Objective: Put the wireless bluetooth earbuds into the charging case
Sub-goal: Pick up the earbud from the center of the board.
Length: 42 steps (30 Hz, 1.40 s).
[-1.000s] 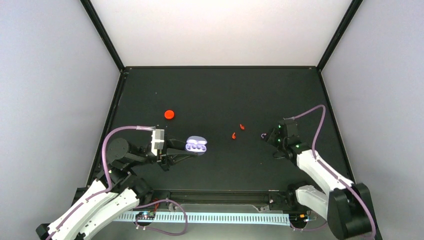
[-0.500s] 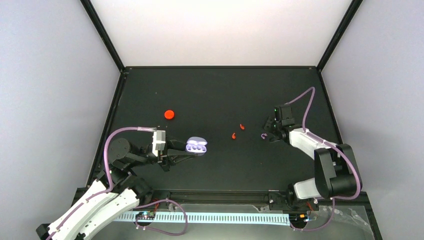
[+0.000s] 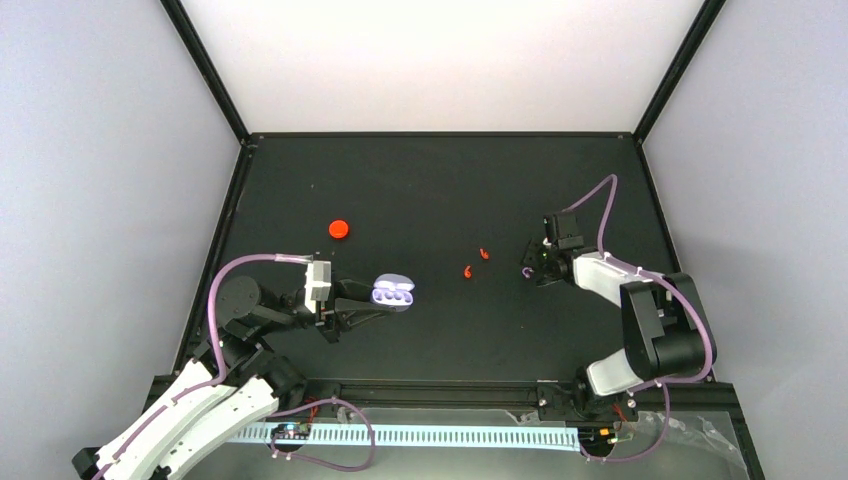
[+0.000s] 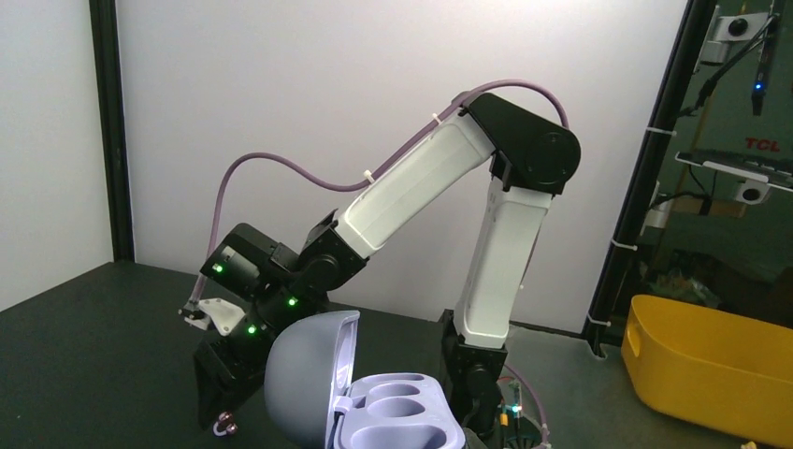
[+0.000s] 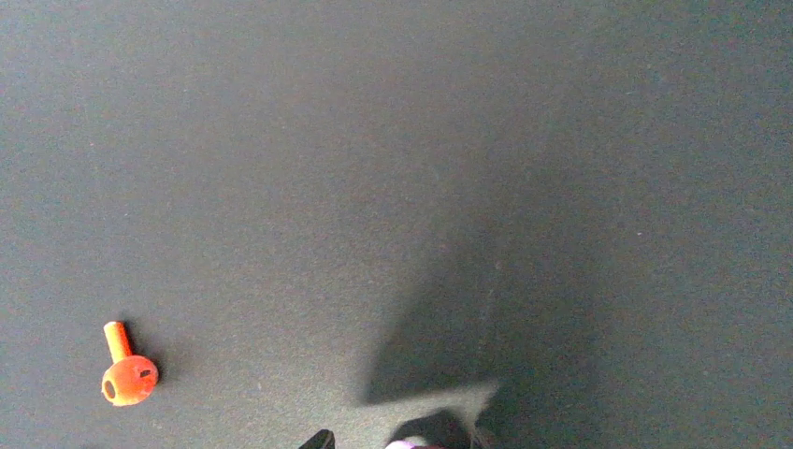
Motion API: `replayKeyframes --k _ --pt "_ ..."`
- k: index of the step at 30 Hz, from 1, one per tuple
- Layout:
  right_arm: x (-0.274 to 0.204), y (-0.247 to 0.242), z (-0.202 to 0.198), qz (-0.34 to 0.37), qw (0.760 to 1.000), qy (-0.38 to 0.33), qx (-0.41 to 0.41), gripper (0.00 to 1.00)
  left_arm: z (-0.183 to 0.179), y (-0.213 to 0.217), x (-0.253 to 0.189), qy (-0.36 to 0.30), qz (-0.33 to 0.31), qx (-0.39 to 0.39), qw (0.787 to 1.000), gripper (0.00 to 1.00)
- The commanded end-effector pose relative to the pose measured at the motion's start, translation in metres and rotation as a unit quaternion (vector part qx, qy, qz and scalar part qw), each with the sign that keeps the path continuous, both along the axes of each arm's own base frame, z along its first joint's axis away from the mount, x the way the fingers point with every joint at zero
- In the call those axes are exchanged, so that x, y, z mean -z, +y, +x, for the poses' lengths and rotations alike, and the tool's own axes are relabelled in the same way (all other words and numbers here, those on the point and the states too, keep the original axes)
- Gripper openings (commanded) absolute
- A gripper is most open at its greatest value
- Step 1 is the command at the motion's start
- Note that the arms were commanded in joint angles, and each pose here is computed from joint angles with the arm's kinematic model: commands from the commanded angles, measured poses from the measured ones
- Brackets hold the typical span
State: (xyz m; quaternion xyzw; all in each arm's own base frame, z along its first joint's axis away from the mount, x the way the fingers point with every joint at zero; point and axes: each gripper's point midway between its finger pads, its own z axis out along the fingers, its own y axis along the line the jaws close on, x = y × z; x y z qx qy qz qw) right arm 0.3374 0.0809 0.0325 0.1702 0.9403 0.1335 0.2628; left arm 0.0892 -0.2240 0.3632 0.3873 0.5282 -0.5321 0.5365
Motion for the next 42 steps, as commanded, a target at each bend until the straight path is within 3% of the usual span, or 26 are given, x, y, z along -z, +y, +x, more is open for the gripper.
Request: replayKeyframes --k 1,9,16,24,42 --pt "-0.005 0.012 -0.001 0.007 1.0 0.0 -0.017 0.37 -0.006 0.002 -0.003 -0.012 -0.003 0.006 1.0 0.02" --pt "-0.009 0.023 -0.011 0.004 0.999 0.017 -0.033 0.35 -0.008 0.004 -0.005 -0.015 -0.005 0.006 1.0 0.02" --pt "-0.016 0.011 -0.004 -0.055 0.998 0.022 -0.039 0.34 -0.01 0.005 -0.005 -0.016 -0.008 0.008 1.0 0.01" --pt "-0.01 0.012 0.007 -0.07 0.996 0.034 -0.047 0.28 -0.011 0.007 -0.006 -0.018 -0.009 0.007 1.0 0.02" --pt "0.011 0.005 -0.012 -0.085 0.993 0.064 -0.054 0.21 -0.011 0.007 -0.006 -0.017 -0.009 0.005 1.0 0.01"
